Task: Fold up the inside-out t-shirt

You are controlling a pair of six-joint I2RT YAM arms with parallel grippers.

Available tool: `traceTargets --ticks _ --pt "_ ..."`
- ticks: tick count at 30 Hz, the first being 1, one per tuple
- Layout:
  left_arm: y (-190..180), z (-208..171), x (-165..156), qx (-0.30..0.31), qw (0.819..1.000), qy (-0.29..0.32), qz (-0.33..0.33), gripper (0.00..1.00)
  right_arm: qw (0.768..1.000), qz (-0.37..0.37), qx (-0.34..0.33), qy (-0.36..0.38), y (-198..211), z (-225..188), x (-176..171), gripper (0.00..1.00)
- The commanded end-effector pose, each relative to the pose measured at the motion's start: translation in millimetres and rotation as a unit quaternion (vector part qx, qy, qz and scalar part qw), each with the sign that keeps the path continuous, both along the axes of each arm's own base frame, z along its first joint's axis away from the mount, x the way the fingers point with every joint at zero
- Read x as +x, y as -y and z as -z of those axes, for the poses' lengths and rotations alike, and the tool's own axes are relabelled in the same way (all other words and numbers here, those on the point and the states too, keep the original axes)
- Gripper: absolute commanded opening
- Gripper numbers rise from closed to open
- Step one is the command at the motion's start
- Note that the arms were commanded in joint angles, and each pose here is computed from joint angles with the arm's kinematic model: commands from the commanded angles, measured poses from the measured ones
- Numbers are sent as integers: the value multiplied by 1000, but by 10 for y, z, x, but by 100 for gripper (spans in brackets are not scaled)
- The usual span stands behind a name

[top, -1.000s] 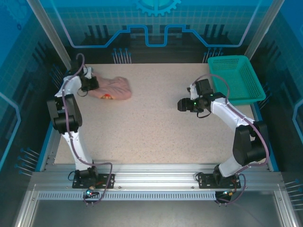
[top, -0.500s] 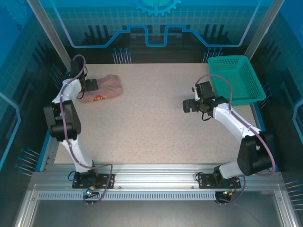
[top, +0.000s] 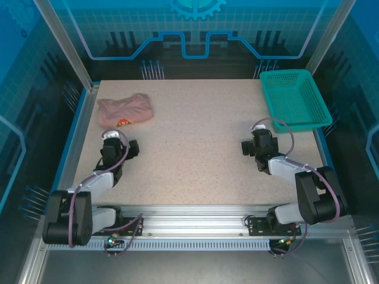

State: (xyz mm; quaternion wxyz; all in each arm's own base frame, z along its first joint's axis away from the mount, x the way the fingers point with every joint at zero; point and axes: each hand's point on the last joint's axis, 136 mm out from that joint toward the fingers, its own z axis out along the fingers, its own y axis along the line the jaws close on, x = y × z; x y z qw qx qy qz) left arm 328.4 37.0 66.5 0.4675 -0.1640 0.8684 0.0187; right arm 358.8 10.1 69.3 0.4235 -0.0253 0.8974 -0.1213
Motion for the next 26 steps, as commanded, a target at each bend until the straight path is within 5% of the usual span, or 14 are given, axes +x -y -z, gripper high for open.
traceTargets --ticks 1,8,13,26 --pt "122 -550 401 13 989 142 46 99 991 -16 40 128 -27 -472 291 100" --pt "318 -372 597 49 977 180 106 99 985 -45 64 157 -40 -278 346 100" --pt "304 -283 678 40 986 125 101 99 985 -45 69 151 -33 -264 364 100" --pt "305 -296 683 42 985 131 101 99 985 -46 69 150 -39 -265 368 100"
